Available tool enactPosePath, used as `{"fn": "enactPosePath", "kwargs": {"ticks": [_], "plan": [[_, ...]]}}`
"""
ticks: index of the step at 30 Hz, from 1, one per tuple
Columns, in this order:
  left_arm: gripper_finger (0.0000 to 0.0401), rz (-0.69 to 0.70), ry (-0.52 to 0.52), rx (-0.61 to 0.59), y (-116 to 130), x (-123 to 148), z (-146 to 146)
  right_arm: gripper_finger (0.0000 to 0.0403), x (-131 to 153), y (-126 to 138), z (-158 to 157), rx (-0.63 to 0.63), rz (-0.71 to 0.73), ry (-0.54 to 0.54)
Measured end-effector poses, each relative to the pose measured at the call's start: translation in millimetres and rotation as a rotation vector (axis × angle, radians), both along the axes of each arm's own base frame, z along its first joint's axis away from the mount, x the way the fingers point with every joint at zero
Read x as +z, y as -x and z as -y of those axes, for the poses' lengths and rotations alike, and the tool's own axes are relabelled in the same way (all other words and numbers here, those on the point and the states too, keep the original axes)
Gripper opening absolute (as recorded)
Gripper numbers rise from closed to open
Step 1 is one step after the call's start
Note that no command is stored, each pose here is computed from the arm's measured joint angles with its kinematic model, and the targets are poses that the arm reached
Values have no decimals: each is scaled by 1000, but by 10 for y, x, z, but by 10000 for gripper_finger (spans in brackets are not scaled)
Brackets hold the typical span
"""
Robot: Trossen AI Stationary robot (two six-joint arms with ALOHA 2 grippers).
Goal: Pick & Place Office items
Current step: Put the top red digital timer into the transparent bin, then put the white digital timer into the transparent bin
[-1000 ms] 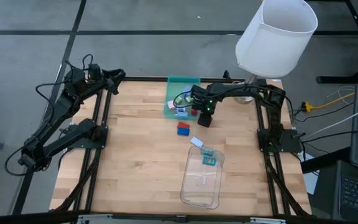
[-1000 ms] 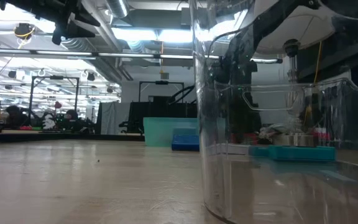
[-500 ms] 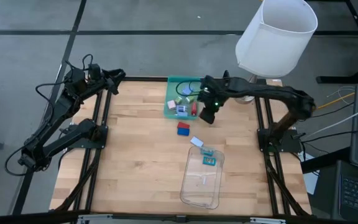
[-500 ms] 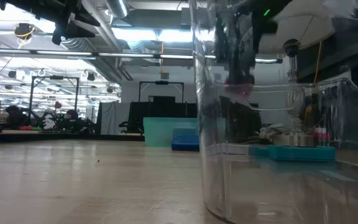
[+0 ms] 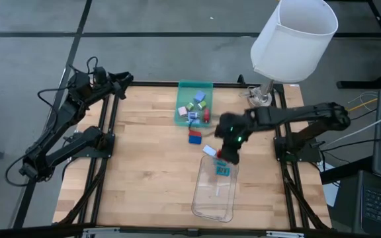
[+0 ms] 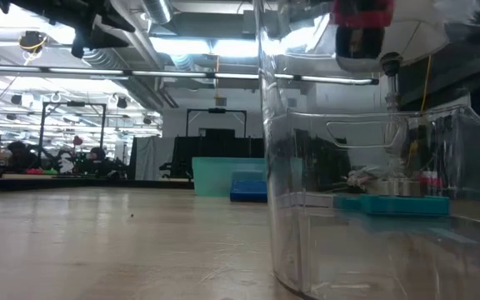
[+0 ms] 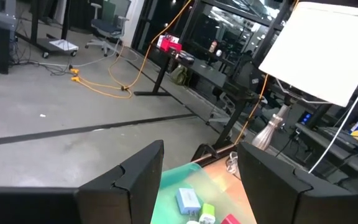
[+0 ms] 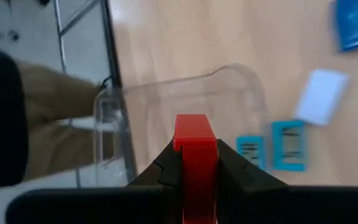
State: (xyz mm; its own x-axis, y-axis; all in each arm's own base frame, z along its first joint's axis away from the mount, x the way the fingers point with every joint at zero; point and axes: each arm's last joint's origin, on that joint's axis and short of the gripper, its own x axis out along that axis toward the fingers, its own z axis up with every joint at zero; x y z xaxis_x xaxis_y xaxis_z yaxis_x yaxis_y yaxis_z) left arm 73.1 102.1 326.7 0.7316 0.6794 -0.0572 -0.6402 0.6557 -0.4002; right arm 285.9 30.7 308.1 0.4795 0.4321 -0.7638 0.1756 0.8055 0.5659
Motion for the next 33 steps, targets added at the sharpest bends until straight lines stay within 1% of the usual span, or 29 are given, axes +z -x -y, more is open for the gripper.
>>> {"fn": "enactPosePath", "kwargs": {"ticks": [3,6,9,11,13,16,18,20,24,28,30,33], "plan": [[203,-5,8,-1,-11,-10,-17,46,-115,-82,-241,25,-28,26],[203,-13,18,-5,-26,-23,-39,50,-202,-132,-390,1,-38,98],[203,-26,18,-6,-39,-35,-59,94,-230,-155,-451,-82,-38,147],[203,-30,23,-7,-46,-42,-70,132,-229,-173,-469,-137,-32,146],[203,-33,26,-13,-52,-47,-77,164,-233,-178,-472,-151,-35,143],[203,-37,31,-22,-63,-56,-88,192,-221,-185,-499,-152,-29,113],[203,-43,28,-25,-66,-59,-92,198,-221,-178,-518,-137,-35,96],[203,-45,28,-33,-70,-61,-94,200,-223,-174,-524,-138,-37,101],[203,-44,31,-52,-76,-64,-95,202,-243,-153,-500,-164,-56,156],[203,-44,32,-56,-77,-64,-94,203,-262,-123,-492,-152,-79,195],[203,-44,31,-56,-77,-63,-94,203,-266,-112,-510,-176,-86,204],[203,-41,25,-55,-77,-56,-95,203,-281,-145,-459,-260,-83,232]]}}
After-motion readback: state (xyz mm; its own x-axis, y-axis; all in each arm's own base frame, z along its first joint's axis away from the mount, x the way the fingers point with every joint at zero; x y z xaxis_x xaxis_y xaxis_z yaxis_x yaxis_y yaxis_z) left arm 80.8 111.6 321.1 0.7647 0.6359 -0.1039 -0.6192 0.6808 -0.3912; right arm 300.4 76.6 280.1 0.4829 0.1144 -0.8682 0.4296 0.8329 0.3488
